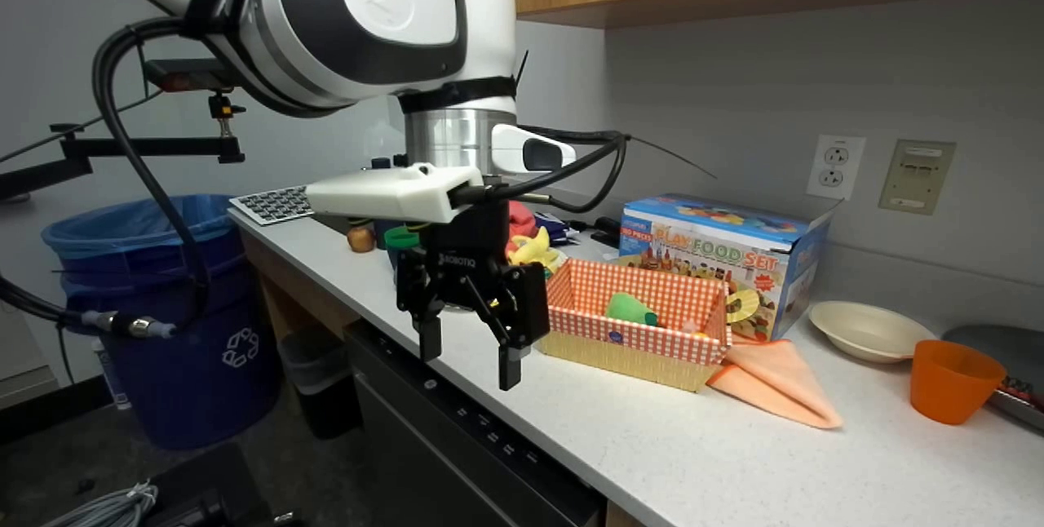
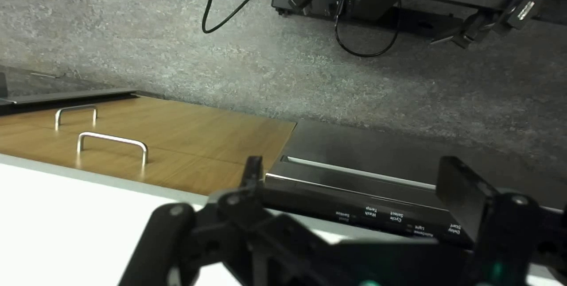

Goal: Remove the green plushy from the box and put it on the counter

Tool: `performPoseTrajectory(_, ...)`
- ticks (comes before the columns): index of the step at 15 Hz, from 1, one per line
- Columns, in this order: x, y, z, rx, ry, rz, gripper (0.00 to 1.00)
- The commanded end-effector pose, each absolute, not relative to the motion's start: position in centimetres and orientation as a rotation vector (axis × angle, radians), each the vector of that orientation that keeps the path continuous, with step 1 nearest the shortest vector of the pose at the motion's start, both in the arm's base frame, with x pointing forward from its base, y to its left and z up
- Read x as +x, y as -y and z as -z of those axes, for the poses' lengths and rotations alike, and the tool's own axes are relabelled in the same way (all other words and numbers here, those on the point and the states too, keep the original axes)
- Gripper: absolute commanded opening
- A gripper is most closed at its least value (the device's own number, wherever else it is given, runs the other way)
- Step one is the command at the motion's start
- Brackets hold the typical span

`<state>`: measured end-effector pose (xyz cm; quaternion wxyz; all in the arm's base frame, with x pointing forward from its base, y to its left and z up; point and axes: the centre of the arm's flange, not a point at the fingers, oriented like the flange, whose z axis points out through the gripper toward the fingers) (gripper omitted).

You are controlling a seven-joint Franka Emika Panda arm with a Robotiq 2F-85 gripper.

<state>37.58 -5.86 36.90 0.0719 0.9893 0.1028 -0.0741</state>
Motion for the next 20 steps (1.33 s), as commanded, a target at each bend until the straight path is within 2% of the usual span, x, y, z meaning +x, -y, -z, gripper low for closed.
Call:
performPoseTrajectory(1,37.3,5.3,-37.5,2.978,-0.315,0.187,1.0)
performPoseTrajectory(11,37.8,-5.2,-47.6,3.133,-0.508,-0.319,1.0)
performPoseTrajectory(12,37.9,-4.2,-46.3,3.108,-0.484,-0.223,1.0)
performPoseTrajectory(20,37.9,-4.9,-47.3,3.117,-0.498,-0.282,1.0)
